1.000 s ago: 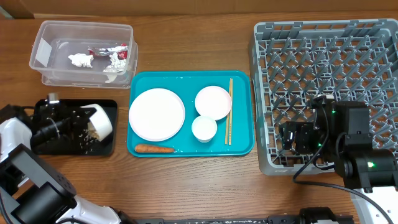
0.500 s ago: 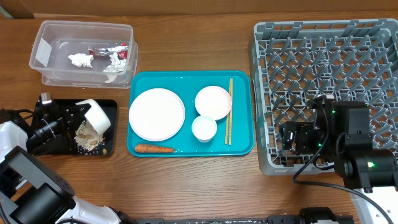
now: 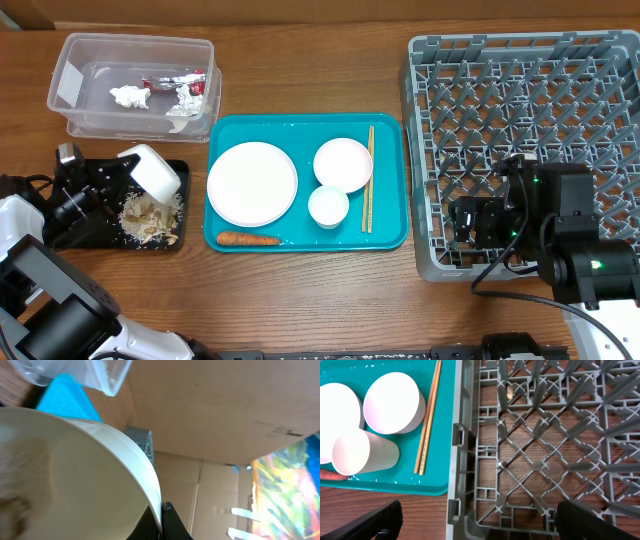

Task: Sort waste into correct bins and load items into the dishwasher
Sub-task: 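Tip the rice bowl over the black tray to dump the rice, then return the empty bowl to the teal tray and release it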

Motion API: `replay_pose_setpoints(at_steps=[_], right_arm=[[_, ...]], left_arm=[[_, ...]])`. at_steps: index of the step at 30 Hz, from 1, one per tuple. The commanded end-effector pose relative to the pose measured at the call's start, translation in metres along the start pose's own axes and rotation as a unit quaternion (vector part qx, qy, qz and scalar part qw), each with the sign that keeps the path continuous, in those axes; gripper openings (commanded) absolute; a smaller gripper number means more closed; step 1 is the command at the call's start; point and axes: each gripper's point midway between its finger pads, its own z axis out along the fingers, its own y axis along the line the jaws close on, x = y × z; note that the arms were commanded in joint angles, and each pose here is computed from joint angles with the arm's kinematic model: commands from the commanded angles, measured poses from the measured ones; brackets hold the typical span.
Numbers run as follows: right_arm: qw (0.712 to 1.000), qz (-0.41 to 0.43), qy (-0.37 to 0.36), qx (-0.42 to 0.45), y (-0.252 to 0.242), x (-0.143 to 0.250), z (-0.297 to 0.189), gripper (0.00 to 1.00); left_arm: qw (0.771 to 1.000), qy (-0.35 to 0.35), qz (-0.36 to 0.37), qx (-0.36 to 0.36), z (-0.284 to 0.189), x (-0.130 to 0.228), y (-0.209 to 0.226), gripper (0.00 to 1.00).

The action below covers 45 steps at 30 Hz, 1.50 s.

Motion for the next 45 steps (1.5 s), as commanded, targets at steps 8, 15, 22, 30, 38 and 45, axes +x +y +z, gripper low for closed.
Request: replay_pose_setpoints(at_steps=[8, 15, 22, 30, 38, 45], right_arm=[[1.0, 0.0, -0.01, -0.002, 0.002, -0.008, -0.006, 1.0], [1.0, 0.003, 0.008, 0.0, 0.001, -0.006, 0.003, 1.0], [1.0, 0.003, 0.009, 0.0, 0.001, -0.006, 0.003, 1.0], [1.0, 0.003, 0.01, 0.0, 0.001, -0.006, 0.003, 1.0], [1.0, 0.003, 0.01, 0.0, 0.001, -0.006, 0.003, 1.0], [1.0, 0.004, 0.012, 0.001, 0.0, -0.005, 0.003, 1.0]], left_arm=[[0.998, -0.002, -0.001, 0.066, -0.007, 0.002, -0.026, 0.04], [0.998, -0.013, -0.005, 0.068, -0.013, -0.002, -0.026, 0.04], [0.998, -0.014, -0.006, 0.068, -0.014, -0.002, -0.026, 0.04], [0.998, -0.014, 0.002, 0.066, -0.014, -0.002, -0.025, 0.04], [0.998, 0.036, 0.058, 0.012, 0.022, 0.015, -0.014, 0.04], [0.981, 0.115, 0.14, -0.069, 0.077, 0.035, -0.019, 0.04]])
